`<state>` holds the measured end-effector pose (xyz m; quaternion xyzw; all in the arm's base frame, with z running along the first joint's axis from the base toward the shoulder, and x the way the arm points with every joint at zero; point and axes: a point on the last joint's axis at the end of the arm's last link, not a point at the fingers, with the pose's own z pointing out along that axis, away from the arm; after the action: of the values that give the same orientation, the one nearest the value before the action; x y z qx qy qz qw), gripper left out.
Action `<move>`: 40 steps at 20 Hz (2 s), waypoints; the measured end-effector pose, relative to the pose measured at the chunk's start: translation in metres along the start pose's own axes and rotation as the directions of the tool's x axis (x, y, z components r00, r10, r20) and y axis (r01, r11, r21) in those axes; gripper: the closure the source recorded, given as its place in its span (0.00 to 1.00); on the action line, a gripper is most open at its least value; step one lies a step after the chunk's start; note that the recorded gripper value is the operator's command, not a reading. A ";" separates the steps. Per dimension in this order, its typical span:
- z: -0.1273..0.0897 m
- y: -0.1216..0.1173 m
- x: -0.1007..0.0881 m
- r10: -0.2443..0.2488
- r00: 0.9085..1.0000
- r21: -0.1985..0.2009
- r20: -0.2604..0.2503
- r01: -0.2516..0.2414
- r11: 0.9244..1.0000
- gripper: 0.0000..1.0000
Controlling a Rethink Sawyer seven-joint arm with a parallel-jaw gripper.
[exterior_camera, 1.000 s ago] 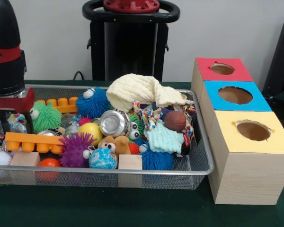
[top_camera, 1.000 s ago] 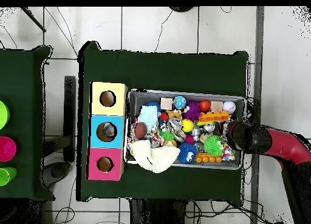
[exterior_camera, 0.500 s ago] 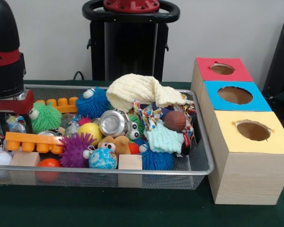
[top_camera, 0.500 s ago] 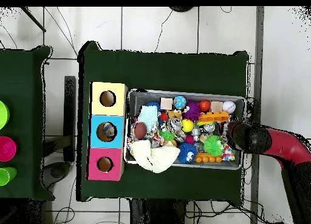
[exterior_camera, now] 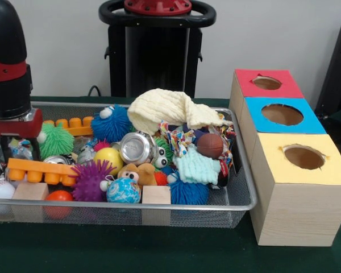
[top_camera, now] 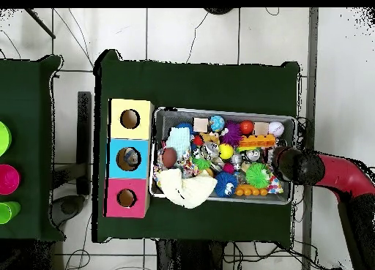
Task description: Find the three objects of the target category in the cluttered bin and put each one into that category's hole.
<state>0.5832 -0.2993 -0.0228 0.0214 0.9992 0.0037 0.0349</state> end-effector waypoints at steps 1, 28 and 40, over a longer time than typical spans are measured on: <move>0.001 0.000 0.001 -0.007 1.000 -0.001 -0.010 0.007 1.000 0.00; 0.029 0.001 0.008 -0.172 0.982 -0.031 -0.082 0.170 0.985 1.00; 0.015 0.005 0.004 -0.220 0.972 0.000 -0.083 0.221 0.975 1.00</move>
<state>0.5807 -0.2941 -0.0377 -0.0896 0.9959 -0.0040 -0.0064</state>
